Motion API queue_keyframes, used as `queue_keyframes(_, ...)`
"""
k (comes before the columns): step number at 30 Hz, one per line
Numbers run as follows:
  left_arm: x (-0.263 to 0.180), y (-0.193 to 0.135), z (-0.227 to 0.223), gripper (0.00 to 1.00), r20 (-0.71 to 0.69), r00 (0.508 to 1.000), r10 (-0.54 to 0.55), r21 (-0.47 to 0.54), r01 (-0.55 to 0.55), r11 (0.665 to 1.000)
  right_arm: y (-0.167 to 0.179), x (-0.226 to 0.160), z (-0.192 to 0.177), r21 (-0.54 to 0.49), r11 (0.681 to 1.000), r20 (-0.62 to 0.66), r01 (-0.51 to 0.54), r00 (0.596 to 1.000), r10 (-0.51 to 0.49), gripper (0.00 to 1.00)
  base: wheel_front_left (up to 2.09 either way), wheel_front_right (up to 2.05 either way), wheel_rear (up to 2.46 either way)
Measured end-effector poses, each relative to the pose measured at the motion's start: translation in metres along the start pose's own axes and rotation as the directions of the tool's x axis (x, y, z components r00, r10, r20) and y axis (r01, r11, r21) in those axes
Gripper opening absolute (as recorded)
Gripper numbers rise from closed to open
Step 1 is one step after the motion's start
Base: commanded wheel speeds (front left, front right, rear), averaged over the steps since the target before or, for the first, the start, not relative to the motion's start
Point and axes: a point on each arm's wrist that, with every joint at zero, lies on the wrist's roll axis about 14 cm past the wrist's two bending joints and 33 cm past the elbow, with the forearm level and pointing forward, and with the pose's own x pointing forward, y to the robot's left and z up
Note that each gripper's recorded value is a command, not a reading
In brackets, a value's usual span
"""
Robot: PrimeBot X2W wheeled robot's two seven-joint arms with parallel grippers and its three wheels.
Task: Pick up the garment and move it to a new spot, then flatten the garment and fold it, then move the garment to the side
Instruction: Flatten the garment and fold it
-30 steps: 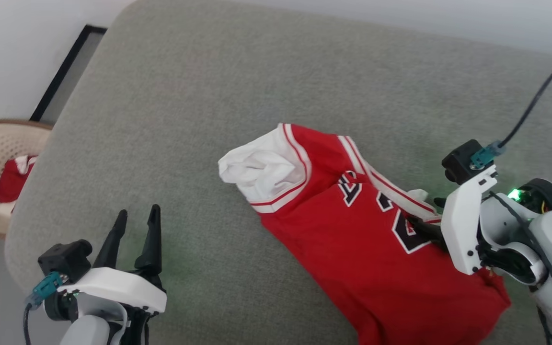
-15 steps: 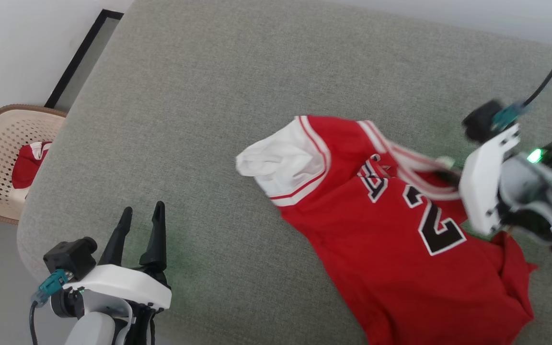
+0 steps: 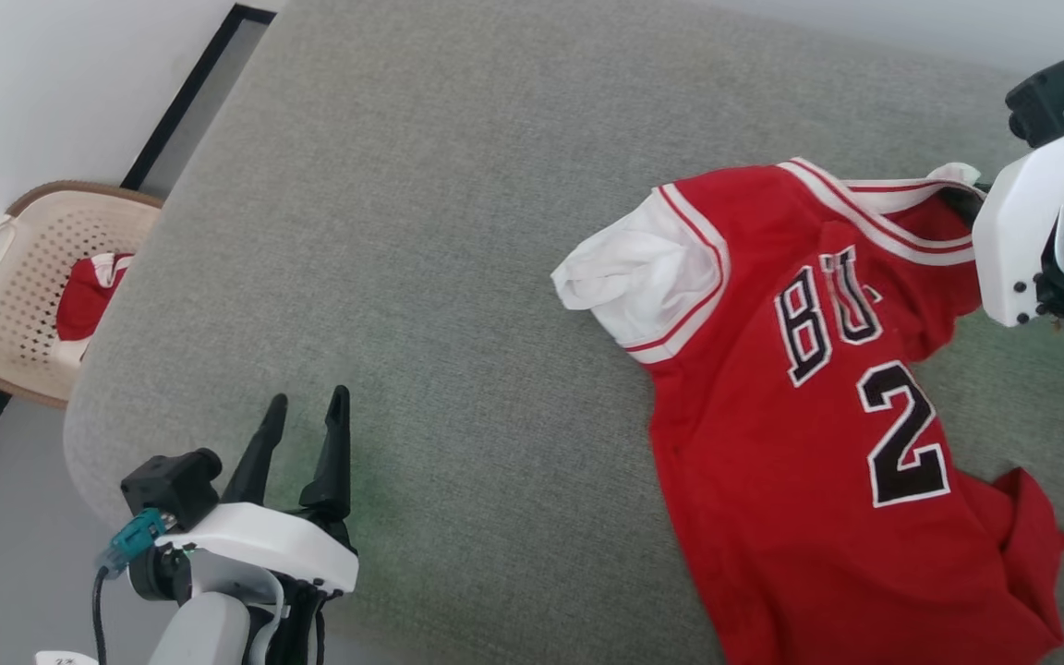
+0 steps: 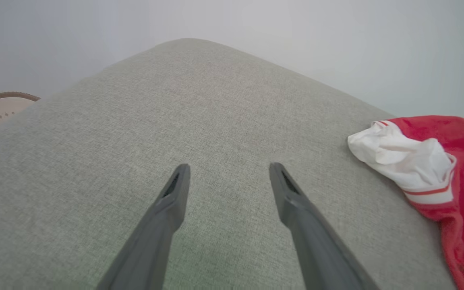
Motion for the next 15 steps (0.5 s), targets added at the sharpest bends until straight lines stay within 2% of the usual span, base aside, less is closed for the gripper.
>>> queue_keyframes(1,0.000,0.000,-0.001,1.00,-0.003,1.000,0.000,0.000,0.000,1.000,-0.001,0.004,-0.004,0.004,1.000,-0.014,0.007,1.000,-0.007,0.00,0.00,0.00,0.00)
queue_keyframes(2,0.000,0.000,-0.002,1.00,-0.005,1.000,0.000,0.001,0.000,1.000,0.000,0.007,-0.007,0.004,1.000,-0.023,0.010,1.000,-0.010,0.07,0.00,0.00,0.00)
queue_keyframes(3,0.001,0.000,-0.001,1.00,-0.005,1.000,0.000,0.001,0.000,1.000,-0.001,0.010,-0.010,0.016,1.000,-0.030,0.017,0.999,-0.017,0.35,0.00,0.00,0.00)
queue_keyframes(4,0.002,-0.001,0.000,1.00,-0.003,1.000,-0.004,0.002,0.004,1.000,-0.002,0.012,-0.011,0.021,1.000,-0.037,0.022,0.999,-0.021,0.86,0.00,0.00,0.00)
queue_keyframes(5,0.002,-0.002,0.000,1.00,-0.003,1.000,-0.008,0.005,0.008,1.000,-0.002,0.013,-0.013,0.019,0.999,-0.042,0.026,0.999,-0.025,1.00,0.00,0.00,0.00)
queue_keyframes(15,0.015,-0.018,0.008,1.00,0.001,0.996,-0.086,0.043,0.086,0.995,-0.010,-0.004,0.000,0.031,0.998,0.037,0.052,0.998,-0.053,1.00,0.00,0.00,0.00)
